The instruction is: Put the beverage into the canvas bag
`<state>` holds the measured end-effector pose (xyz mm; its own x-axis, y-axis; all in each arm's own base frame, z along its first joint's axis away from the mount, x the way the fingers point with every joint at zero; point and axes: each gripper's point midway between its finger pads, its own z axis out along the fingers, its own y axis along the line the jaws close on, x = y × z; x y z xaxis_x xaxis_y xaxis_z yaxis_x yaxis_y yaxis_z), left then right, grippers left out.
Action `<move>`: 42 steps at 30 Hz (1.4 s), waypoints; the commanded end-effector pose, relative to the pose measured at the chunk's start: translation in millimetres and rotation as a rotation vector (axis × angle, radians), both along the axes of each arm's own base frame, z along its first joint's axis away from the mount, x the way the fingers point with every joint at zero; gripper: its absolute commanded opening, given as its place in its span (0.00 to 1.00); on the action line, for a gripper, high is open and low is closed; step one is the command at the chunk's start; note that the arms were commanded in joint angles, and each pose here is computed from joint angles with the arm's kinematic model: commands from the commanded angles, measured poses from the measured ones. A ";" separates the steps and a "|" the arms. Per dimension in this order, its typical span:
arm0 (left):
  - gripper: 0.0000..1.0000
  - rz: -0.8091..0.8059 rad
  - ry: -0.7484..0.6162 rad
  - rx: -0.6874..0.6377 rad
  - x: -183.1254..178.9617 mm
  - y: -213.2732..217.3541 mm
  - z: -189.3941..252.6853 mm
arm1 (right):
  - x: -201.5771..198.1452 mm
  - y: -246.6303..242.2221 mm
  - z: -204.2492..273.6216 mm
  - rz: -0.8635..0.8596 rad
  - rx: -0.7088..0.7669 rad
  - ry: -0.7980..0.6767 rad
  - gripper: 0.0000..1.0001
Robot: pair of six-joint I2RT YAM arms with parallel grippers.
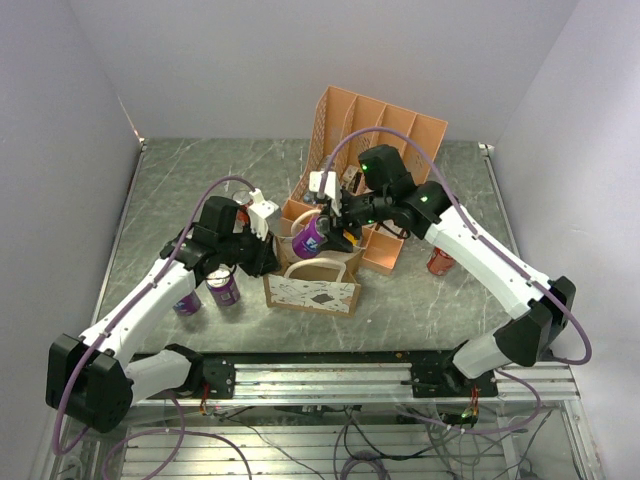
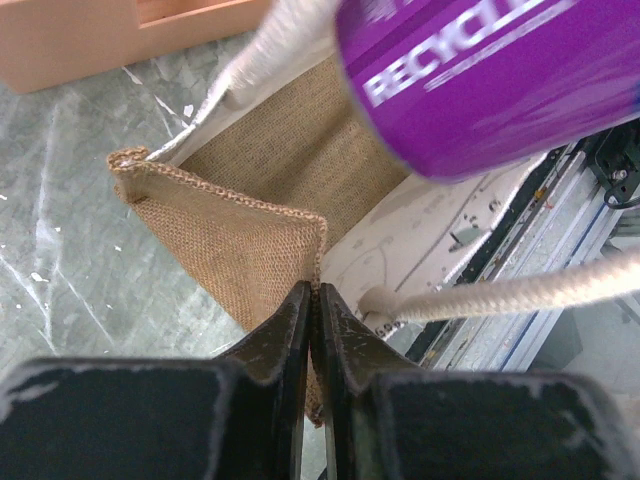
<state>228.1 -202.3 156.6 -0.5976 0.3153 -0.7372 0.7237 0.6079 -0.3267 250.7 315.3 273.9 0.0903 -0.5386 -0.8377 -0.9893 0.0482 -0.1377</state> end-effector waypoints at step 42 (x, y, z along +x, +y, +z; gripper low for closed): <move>0.79 0.190 0.129 -0.189 81.3 26.2 24.2 | 10.7 59.9 -65.4 -0.067 -0.029 -0.112 0.00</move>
<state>300.1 -162.4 160.4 -0.7298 0.0992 -0.6765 0.5224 0.7192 -0.4580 246.3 354.6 173.1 0.0599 -0.6478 -0.7595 -0.9839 0.0902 -0.1545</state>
